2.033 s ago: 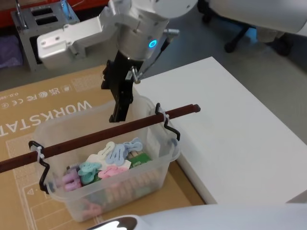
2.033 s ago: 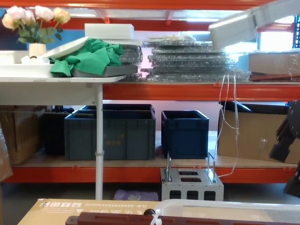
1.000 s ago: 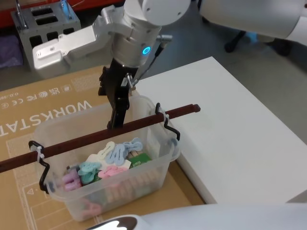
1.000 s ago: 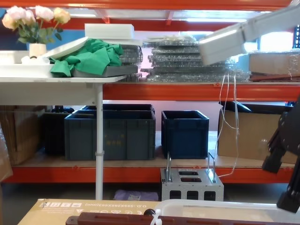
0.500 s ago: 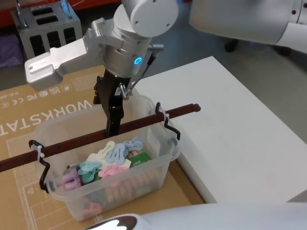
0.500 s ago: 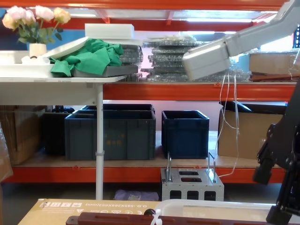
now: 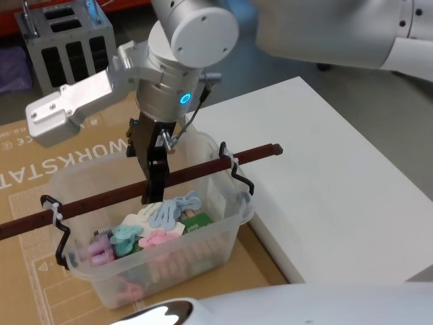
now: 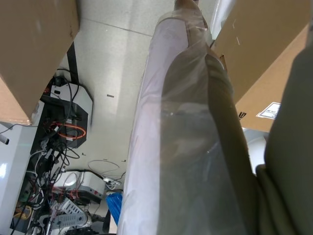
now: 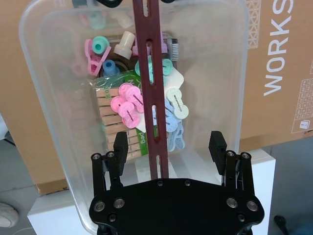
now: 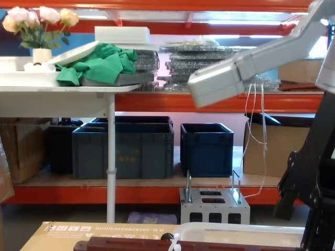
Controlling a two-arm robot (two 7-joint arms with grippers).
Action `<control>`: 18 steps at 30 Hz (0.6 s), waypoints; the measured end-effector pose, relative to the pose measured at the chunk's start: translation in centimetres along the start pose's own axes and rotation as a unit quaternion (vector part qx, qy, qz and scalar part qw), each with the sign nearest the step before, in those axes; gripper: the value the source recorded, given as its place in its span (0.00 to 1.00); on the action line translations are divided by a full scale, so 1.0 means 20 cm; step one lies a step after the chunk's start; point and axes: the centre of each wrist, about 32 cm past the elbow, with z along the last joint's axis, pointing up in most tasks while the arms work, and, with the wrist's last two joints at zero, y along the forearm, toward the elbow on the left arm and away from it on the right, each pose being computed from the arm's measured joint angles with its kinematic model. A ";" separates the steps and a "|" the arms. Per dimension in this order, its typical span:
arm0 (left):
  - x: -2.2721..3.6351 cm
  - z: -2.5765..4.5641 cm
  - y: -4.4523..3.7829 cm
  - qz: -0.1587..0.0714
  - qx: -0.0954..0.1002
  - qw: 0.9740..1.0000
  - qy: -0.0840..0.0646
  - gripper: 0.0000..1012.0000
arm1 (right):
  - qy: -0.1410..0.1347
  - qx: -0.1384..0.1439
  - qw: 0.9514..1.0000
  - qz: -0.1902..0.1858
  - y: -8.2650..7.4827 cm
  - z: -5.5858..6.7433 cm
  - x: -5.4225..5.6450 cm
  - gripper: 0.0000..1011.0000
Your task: Use one hand to grasp the basket and place it at the designated location.
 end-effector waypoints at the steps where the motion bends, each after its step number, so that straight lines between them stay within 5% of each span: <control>1: 0.000 0.000 0.000 0.000 0.000 1.000 0.000 0.00 | -0.001 0.000 1.000 0.001 0.01 0.00 0.00 0.99; 18: 0.000 0.000 0.000 0.000 0.000 1.000 0.000 0.00 | -0.002 -0.001 1.000 0.022 0.08 0.01 0.01 0.99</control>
